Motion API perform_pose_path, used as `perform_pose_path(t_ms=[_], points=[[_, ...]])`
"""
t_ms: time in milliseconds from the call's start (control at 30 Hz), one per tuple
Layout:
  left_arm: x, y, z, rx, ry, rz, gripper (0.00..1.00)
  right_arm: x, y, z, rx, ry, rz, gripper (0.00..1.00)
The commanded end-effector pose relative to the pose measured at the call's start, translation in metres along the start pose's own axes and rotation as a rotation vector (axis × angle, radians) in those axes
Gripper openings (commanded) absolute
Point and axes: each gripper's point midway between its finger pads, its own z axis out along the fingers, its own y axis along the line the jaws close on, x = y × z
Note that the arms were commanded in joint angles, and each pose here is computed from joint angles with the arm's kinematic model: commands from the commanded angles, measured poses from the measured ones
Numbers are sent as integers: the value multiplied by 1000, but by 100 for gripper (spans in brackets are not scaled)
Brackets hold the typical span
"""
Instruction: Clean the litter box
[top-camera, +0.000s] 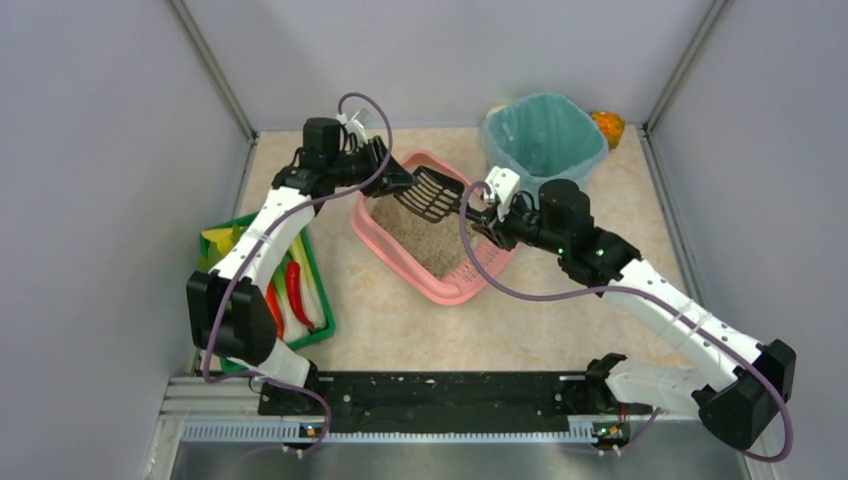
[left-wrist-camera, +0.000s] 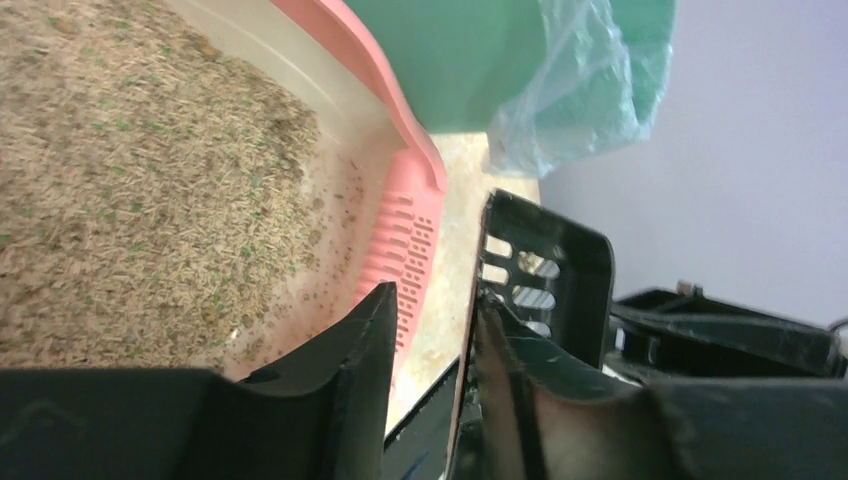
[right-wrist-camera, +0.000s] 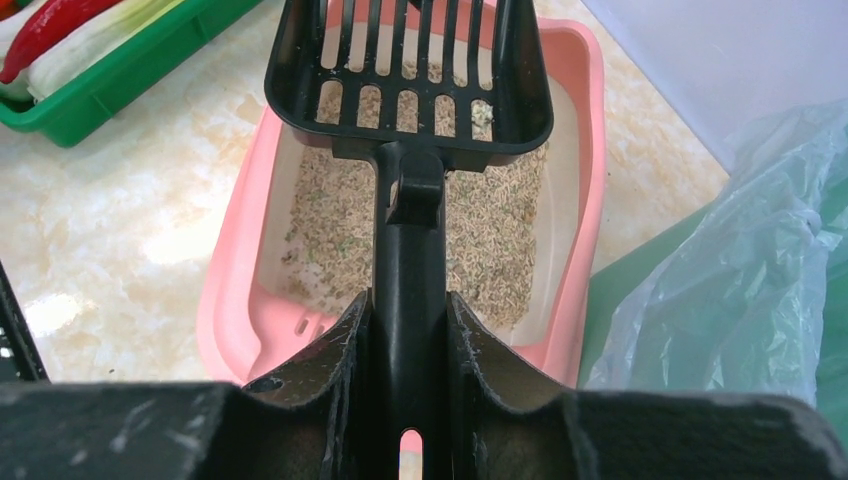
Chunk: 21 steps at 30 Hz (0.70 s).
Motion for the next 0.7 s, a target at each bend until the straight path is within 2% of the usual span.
perform_pose_path(t_ms=[0, 100, 200, 400, 667], points=[[-47, -3, -29, -86, -197, 89, 48, -37, -3, -9, 1, -41, -8, 0], [-70, 5, -59, -214, -319, 168, 63, -34, -12, -9, 23, 59, -7, 0], [-84, 16, -89, -380, -431, 240, 72, -21, -16, -2, 15, 171, -6, 0], [-91, 39, -144, -634, -613, 279, 80, 6, -17, 11, -15, 363, 24, 0], [-77, 59, -173, -745, -708, 318, 85, 50, -24, 33, -4, 596, 46, 0]])
